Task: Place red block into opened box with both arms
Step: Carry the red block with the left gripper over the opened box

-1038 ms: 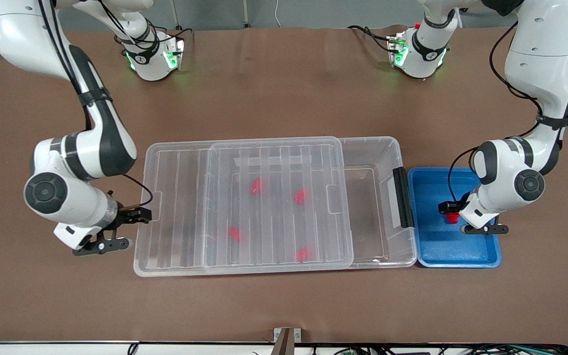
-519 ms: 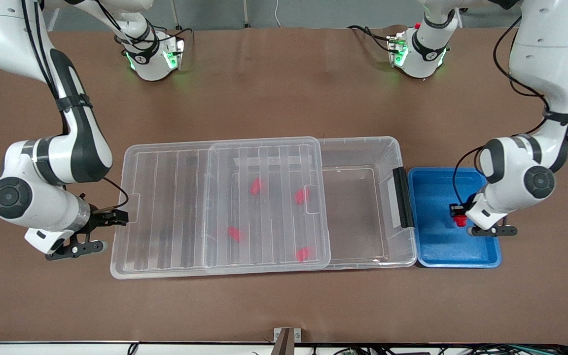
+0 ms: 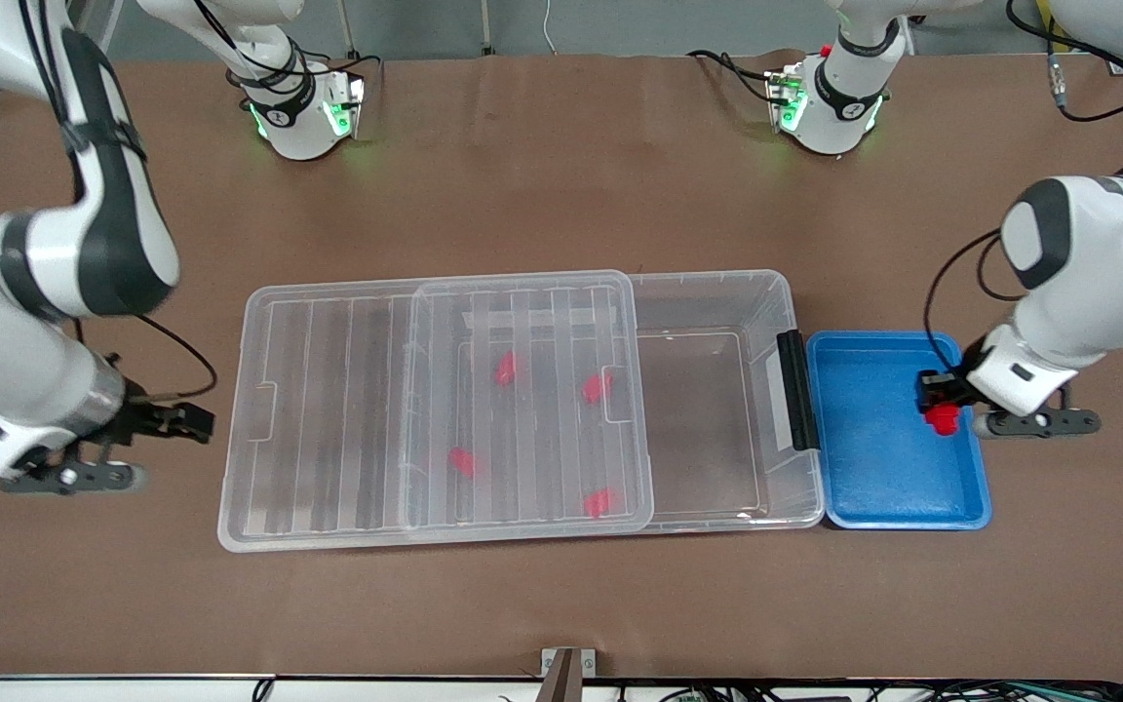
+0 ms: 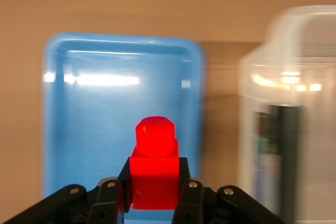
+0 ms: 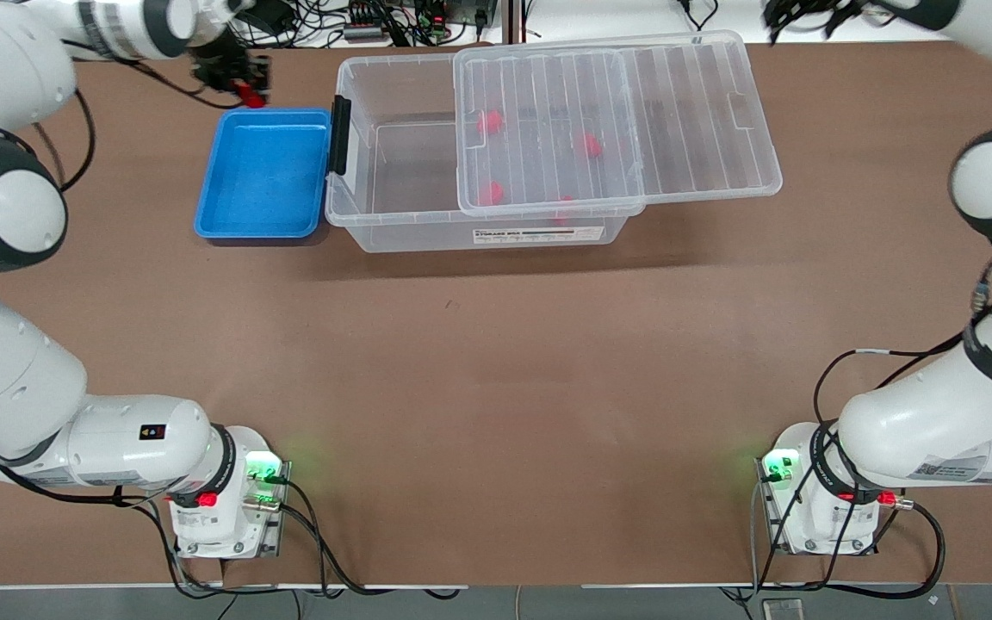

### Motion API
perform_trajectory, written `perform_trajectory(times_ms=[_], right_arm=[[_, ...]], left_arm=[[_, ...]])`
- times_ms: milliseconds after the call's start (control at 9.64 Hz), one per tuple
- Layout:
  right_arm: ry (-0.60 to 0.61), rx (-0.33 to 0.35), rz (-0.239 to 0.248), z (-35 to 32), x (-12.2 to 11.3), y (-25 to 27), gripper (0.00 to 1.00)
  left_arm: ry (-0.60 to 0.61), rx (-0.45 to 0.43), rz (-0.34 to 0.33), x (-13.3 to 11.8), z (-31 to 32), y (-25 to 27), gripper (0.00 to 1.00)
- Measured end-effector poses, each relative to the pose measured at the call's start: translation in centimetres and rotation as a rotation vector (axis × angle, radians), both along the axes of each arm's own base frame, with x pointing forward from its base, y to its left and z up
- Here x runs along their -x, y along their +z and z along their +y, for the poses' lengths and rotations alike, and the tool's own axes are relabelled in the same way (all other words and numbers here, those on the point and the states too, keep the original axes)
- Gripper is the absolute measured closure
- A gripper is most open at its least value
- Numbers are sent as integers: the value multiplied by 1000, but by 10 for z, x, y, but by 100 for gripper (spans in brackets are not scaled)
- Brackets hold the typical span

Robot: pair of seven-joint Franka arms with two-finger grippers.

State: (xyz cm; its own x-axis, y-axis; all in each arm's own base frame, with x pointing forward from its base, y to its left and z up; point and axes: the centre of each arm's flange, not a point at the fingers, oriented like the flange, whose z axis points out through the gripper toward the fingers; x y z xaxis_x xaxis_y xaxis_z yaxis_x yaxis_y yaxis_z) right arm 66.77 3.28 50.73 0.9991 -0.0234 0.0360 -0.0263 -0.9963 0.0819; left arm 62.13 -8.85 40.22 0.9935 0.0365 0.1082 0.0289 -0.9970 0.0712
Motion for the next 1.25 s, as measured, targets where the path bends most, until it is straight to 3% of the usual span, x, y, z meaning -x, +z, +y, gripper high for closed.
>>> perform_trajectory(times_ms=[311,623,934,1245], right_arm=[[-141,-39,23,-59,81,115,0],[-184,-71,20,-93,148,144,0],[-151,-73,4,-108,150,144,0],[-155,-71,8,-116,145,146,0]], left_arm=[[17,18,-6,13,-111,3,65],[19,-19,35,18,-192,-59,65],[5,-61,99,11,-228,-154,65],[-15,-18,146,16,-249,-216,65]])
